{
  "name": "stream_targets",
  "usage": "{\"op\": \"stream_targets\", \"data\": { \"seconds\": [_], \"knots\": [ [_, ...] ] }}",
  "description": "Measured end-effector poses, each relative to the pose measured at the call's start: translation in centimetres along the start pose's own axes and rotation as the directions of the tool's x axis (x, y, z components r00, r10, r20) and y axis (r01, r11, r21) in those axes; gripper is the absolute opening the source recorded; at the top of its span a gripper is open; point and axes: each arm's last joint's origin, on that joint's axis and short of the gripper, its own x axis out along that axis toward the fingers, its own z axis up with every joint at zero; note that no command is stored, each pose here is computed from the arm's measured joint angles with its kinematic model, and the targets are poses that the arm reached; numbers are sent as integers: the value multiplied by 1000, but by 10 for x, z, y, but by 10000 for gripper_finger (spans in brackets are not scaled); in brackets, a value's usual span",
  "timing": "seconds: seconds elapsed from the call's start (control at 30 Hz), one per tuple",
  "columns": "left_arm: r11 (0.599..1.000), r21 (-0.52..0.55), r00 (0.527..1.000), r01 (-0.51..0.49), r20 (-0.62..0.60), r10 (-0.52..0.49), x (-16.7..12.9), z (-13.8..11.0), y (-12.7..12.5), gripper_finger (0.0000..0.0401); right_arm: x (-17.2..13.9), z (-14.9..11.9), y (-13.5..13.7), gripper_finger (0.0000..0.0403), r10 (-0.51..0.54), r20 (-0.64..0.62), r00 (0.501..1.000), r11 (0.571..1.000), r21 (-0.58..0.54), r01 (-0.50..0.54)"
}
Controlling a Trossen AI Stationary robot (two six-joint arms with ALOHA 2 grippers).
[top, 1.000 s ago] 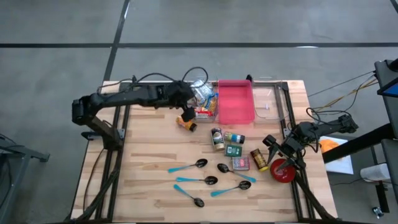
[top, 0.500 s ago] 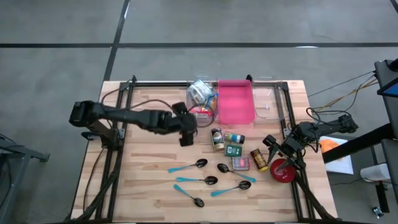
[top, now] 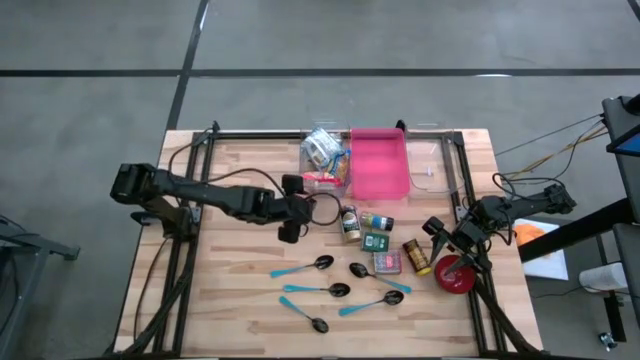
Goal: Pick & Place Food Item
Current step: Put the orange spice bottle into the pink bin
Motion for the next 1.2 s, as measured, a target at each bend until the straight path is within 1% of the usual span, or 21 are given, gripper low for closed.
{"op": "stream_targets", "data": {
  "seconds": [0.23, 0.4, 0.53, 0.73, 0.97, 1.2],
  "knots": [
    [987, 22, 985, 160, 59, -161, 14, -11, 15, 359, 0, 0, 0, 206, 0, 0, 1000, 1000, -2, 0],
    [977, 4, 974, 212, 83, -211, 23, -18, 31, 359, 0, 0, 0, 206, 0, 0, 1000, 1000, -2, 0],
    [972, -11, 971, 234, 51, -233, 37, -24, 34, 359, 0, 0, 0, 206, 0, 0, 1000, 1000, -2, 0],
    [964, -19, 964, 264, -28, -264, 62, -33, 26, 359, 0, 0, 0, 206, 0, 0, 1000, 1000, -2, 0],
    [964, -37, 963, 265, -43, -266, 74, -37, 27, 359, 0, 0, 0, 206, 0, 0, 1000, 1000, 0, 0],
    [967, -33, 966, 254, -50, -255, 84, -37, 24, 359, 0, 0, 0, 206, 0, 1, 1000, 1000, -2, 0]
  ]
}}
